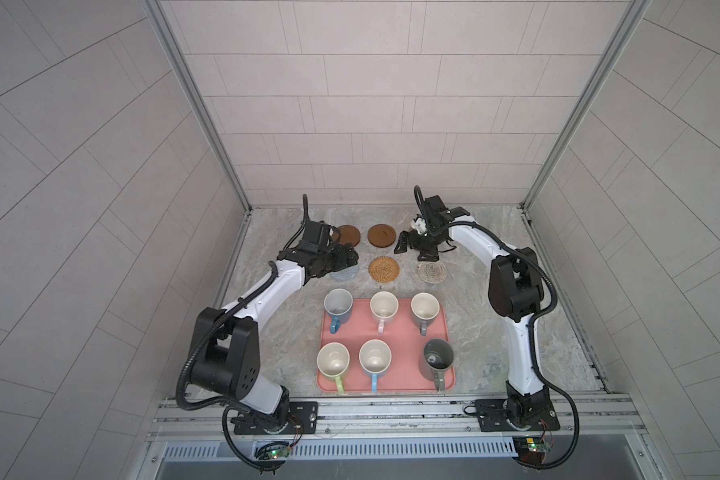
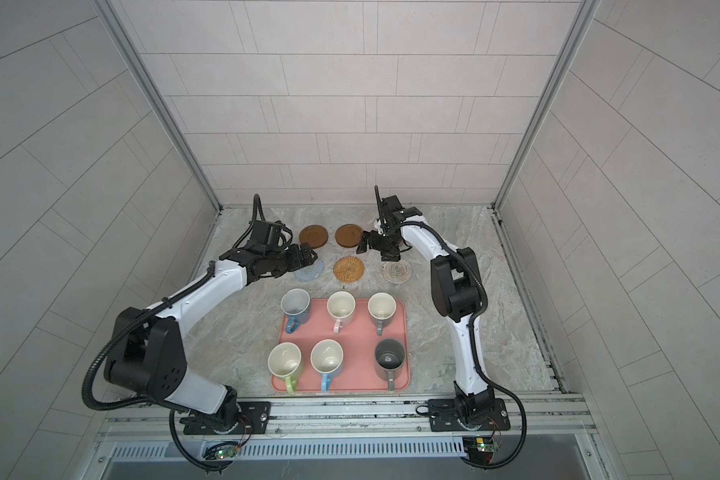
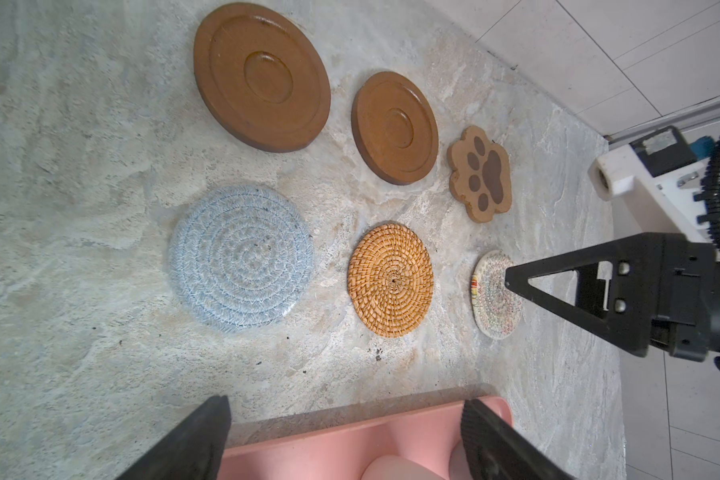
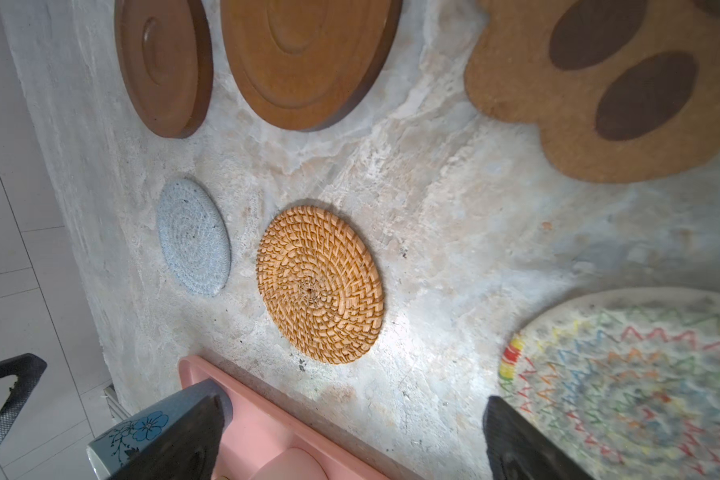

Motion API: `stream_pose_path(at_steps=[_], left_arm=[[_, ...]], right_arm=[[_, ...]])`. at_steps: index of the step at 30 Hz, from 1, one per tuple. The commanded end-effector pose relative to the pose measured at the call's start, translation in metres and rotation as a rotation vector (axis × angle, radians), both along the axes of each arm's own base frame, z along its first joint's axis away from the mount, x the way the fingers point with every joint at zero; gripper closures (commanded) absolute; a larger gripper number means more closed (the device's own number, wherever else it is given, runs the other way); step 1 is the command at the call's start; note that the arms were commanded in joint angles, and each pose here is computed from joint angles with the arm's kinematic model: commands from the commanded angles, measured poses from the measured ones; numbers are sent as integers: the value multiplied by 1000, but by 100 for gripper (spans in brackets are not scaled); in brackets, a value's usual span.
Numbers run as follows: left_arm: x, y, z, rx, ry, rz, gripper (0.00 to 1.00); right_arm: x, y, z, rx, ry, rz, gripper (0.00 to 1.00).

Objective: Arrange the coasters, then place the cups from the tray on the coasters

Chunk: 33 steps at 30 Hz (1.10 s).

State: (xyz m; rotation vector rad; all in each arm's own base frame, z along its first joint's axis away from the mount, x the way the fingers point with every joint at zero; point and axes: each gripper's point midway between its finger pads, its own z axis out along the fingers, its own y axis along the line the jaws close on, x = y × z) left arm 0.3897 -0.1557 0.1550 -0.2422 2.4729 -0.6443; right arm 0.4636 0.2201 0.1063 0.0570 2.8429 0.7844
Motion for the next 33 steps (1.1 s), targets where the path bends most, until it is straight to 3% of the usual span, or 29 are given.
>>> stream_pose_path(at_steps=[1, 22, 33], left_arm=[[-2, 6, 10, 21, -41, -4, 5], [-17, 7, 0, 23, -14, -28, 5], [-18, 8, -4, 34, -9, -30, 4]], right_arm=[[0, -26, 20, -71, -68, -23, 1], [-13, -33, -58, -14, 80, -4, 1], [-7, -15, -60, 38, 87, 3, 1]])
